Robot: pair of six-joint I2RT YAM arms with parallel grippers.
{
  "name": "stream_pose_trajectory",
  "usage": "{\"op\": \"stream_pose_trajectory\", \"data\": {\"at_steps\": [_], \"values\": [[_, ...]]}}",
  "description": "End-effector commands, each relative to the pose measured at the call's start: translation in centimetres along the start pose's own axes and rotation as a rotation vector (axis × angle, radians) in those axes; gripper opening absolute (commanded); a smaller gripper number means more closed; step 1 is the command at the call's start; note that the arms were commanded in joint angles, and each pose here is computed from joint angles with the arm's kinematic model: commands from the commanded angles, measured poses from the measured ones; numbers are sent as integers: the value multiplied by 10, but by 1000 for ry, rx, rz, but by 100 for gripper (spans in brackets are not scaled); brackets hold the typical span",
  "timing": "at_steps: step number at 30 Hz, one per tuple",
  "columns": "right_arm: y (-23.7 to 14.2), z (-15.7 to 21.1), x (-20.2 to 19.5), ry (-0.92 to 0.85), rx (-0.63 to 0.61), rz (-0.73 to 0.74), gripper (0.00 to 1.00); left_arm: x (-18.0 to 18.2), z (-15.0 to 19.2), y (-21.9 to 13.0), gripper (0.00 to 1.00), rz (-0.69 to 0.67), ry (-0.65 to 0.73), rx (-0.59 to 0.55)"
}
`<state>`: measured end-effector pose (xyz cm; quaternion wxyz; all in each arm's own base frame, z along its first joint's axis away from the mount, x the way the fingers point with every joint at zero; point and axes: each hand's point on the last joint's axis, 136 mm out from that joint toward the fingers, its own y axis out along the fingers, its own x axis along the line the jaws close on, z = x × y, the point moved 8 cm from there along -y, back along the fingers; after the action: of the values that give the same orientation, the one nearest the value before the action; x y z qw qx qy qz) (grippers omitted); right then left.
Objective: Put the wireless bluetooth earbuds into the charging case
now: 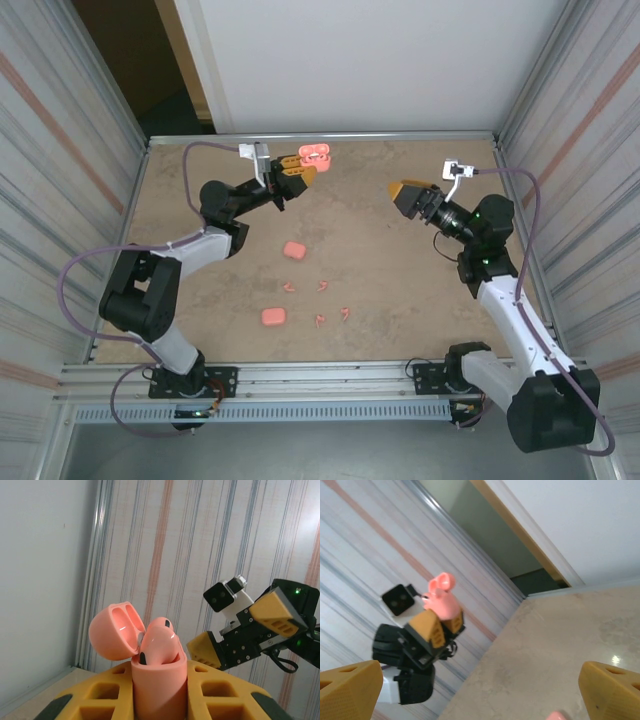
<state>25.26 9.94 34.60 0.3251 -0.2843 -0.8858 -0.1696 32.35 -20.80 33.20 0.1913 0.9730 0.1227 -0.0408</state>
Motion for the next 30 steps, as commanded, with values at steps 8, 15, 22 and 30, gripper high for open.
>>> {"op": "stream_pose_trajectory", "data": {"at_steps": [8,15,22,30], "values": [[38,-10,34,-67,45,-170,99,0,1,7,0,61,28,-1],[66,-9,44,-91,88,-226,99,-5,-1,9,0,89,37,5],[93,-8,38,-88,126,-223,99,-8,-3,10,0,107,39,9],[118,-5,39,-66,180,-277,99,-10,-3,12,0,119,42,11]]}}
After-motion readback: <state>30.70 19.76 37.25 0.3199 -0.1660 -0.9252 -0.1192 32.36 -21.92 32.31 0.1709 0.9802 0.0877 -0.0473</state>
